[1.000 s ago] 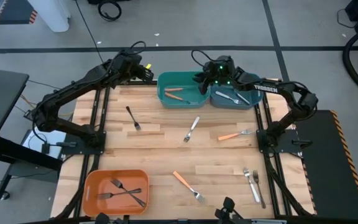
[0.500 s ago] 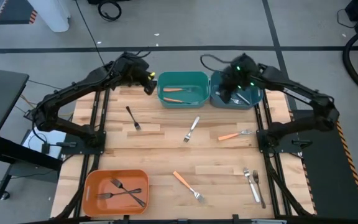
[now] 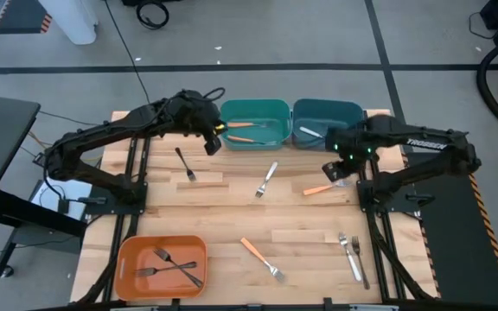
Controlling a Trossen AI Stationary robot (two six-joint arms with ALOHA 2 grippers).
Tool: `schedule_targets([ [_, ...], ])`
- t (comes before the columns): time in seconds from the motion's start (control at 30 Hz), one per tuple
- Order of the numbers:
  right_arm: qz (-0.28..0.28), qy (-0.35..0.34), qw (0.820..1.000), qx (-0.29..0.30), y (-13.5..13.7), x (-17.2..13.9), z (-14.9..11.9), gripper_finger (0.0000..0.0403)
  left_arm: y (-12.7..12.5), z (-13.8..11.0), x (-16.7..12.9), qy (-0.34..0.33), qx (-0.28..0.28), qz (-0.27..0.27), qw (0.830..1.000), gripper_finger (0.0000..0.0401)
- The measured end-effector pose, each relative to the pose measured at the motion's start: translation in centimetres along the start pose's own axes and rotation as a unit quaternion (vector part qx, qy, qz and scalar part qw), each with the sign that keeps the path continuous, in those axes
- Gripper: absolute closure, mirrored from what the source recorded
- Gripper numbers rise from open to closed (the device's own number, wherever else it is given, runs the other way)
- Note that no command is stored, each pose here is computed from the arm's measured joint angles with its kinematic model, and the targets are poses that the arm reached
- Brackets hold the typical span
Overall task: Sort silverware by color (type)
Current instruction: Put the white fork into the blue bin
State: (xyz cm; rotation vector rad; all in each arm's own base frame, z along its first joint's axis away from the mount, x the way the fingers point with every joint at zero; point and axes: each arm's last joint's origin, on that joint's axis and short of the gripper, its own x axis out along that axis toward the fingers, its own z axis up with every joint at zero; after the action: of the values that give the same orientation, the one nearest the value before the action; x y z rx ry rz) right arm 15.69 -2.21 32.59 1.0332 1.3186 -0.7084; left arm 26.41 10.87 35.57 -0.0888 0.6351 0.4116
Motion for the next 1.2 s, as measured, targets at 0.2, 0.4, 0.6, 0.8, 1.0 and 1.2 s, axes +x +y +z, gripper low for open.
schedule_targets([
  [0.2, -0.022, -0.03, 0.999, 0.019, 1.4, 0.5, -2.6, 0.0278, -1.8, -0.1, -0.1, 0.004, 0.019, -0.025, 0.999, 0.0291],
  [0.4, -0.025, -0.051, 0.995, 0.08, 2.2, 1.0, -4.5, 0.0278, -3.3, -0.3, 0.0, 0.012, 0.032, -0.047, 0.998, 0.0291],
  [0.6, -0.033, 0.013, 0.996, 0.082, 3.3, 3.7, -7.8, 0.0278, -3.9, -0.2, -0.1, 0.008, 0.038, -0.056, 0.998, 0.0291],
  [0.8, -0.062, 0.05, 0.99, 0.113, 4.6, 7.1, -10.7, 0.0278, -3.9, -0.1, -0.1, 0.001, 0.037, -0.054, 0.998, 0.0291],
  [1.0, -0.065, 0.054, 0.993, 0.088, 6.4, 10.1, -12.8, 0.0278, -3.7, 0.0, 0.0, -0.005, 0.037, -0.052, 0.998, 0.0291],
  [1.2, -0.124, 0.042, 0.99, 0.057, 7.1, 13.0, -14.7, 0.0278, -3.7, 0.0, 0.0, -0.003, 0.037, -0.052, 0.998, 0.0291],
])
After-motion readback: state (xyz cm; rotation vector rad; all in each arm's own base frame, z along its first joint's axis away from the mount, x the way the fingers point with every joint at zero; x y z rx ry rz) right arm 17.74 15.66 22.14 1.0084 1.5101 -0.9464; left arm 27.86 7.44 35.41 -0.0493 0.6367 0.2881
